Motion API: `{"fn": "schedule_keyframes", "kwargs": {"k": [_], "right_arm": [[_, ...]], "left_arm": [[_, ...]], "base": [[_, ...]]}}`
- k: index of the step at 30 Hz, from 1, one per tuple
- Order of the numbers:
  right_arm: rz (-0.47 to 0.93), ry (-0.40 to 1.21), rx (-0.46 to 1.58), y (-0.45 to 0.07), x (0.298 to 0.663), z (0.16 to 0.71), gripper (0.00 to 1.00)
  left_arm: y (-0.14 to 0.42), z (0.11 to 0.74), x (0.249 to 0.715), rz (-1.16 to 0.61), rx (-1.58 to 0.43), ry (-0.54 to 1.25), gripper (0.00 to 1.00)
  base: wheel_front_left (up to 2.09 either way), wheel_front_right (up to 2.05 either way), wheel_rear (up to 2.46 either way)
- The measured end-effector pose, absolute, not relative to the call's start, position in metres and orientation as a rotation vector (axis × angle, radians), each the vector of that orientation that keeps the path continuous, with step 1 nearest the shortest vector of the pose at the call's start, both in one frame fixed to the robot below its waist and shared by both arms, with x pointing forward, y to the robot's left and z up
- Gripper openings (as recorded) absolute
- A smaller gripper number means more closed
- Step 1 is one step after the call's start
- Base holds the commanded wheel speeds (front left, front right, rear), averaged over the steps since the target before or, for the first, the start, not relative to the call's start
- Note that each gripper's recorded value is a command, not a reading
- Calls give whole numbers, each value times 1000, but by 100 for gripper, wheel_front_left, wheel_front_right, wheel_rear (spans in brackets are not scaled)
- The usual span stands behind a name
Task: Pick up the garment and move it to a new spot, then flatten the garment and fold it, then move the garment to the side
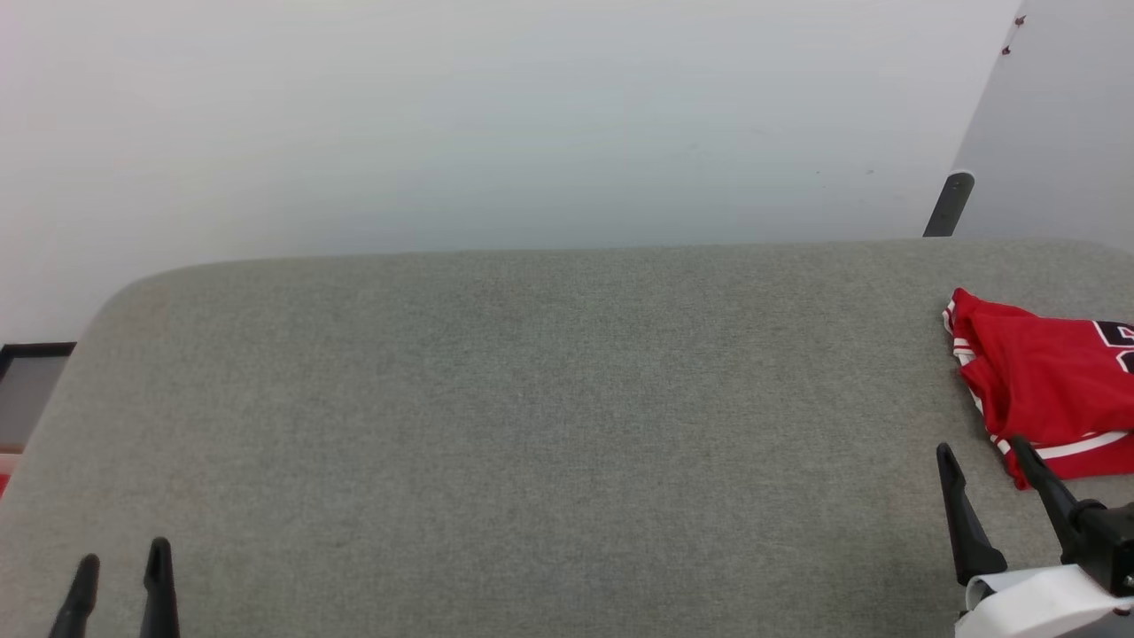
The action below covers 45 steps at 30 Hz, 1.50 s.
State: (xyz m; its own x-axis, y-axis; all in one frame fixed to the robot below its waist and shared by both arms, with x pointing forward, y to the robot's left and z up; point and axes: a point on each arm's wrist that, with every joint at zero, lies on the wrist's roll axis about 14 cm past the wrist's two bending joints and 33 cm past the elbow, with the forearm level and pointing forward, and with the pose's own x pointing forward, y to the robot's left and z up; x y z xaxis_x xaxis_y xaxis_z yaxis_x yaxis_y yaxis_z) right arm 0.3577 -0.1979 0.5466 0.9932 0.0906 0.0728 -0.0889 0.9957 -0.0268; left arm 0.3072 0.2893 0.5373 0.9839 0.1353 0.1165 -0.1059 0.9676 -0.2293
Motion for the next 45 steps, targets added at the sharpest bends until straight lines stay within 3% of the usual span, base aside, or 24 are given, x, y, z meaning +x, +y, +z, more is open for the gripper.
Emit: {"fn": "schedule_keyframes", "kwargs": {"k": [25,26,32,45], "right_arm": [[74,-56,-25,-198,348,543,100],[74,-53,-25,-198,348,542,0],[70,34,10,-196,342,514,0],[46,52,272,-198,347,507,0]], "left_arm": [[279,542,309,92,-202,-164,100],[278,541,308,94,-197,-160,0],[270,514,305,115,-263,-83,0],[267,501,315,147,-483,-44,0]], "base": [[0,0,0],[0,0,0],[0,0,0],[0,0,0]]}}
